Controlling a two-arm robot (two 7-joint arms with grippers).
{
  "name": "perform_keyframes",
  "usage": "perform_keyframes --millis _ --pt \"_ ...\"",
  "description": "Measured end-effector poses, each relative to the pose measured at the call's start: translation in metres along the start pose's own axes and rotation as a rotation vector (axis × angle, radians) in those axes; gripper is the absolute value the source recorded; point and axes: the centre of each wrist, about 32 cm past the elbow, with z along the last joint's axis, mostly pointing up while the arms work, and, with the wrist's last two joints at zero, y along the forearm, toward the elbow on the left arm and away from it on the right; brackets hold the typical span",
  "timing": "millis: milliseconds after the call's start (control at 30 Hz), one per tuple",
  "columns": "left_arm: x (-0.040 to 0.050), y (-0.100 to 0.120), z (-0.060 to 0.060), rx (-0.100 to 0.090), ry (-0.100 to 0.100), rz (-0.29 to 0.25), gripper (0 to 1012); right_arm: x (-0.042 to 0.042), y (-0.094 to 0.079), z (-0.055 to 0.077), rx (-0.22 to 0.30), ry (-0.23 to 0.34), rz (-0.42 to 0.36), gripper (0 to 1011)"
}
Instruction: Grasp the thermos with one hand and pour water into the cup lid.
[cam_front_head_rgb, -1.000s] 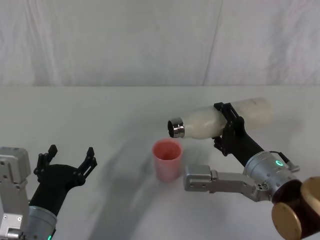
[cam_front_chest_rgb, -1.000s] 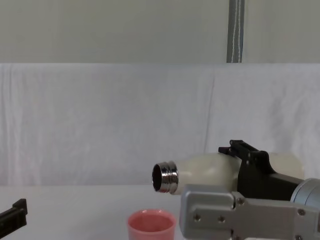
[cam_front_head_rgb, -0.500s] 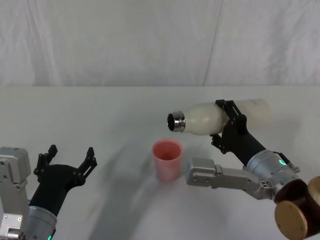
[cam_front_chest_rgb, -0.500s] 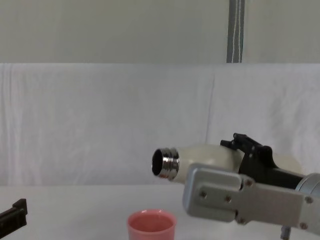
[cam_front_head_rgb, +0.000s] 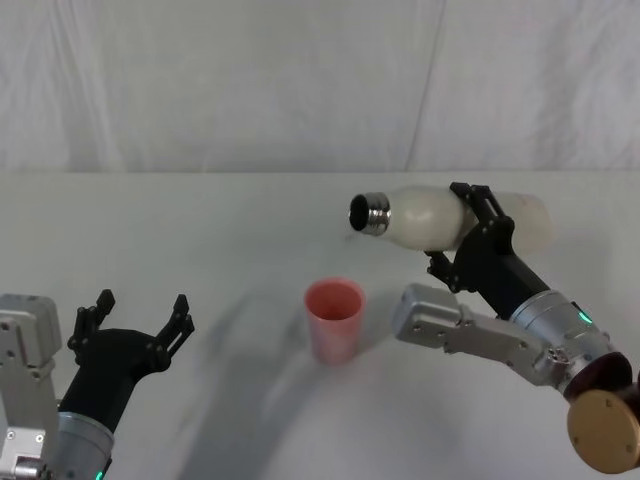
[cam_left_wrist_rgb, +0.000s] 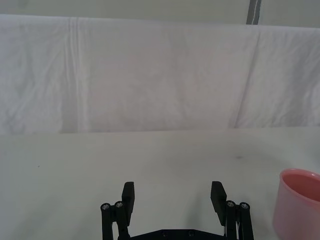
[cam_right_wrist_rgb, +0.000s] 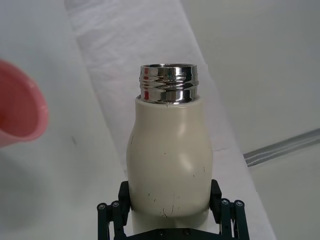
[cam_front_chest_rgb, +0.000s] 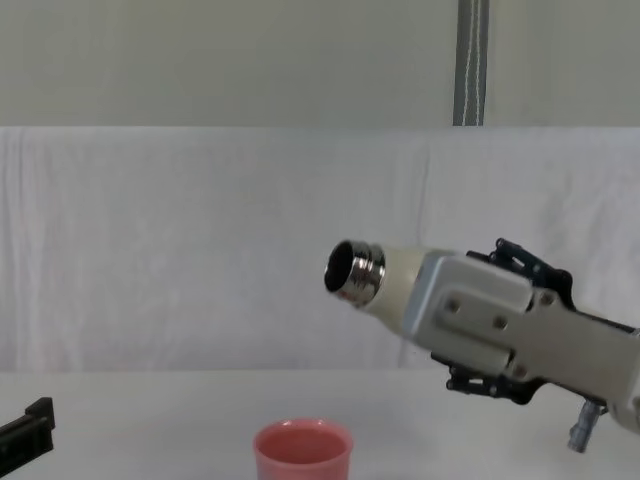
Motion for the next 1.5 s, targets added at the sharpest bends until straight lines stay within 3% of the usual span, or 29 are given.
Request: perform_keyframes --millis 333,600,900,1233,1500 --pt "0.0 0.0 0.0 0.0 0.0 0.0 1001 0.0057 -0.003 -0.007 0.012 0.13 -0.042 950" --pt "0.0 0.0 0.0 0.0 0.0 0.0 1001 0.0096 -0.005 -0.016 0.023 0.278 -0.071 950" --pt "0.0 0.0 0.0 0.0 0.0 0.0 1001 0.008 -0.01 -0.023 0.033 0.414 -0.091 950" --pt "0.0 0.0 0.0 0.0 0.0 0.0 1001 0.0067 -0.015 -0.027 0.027 0.517 -0.116 951" --pt "0.0 0.0 0.0 0.0 0.0 0.0 1001 0.0023 -0.021 -0.031 0.018 0.642 -0.146 950"
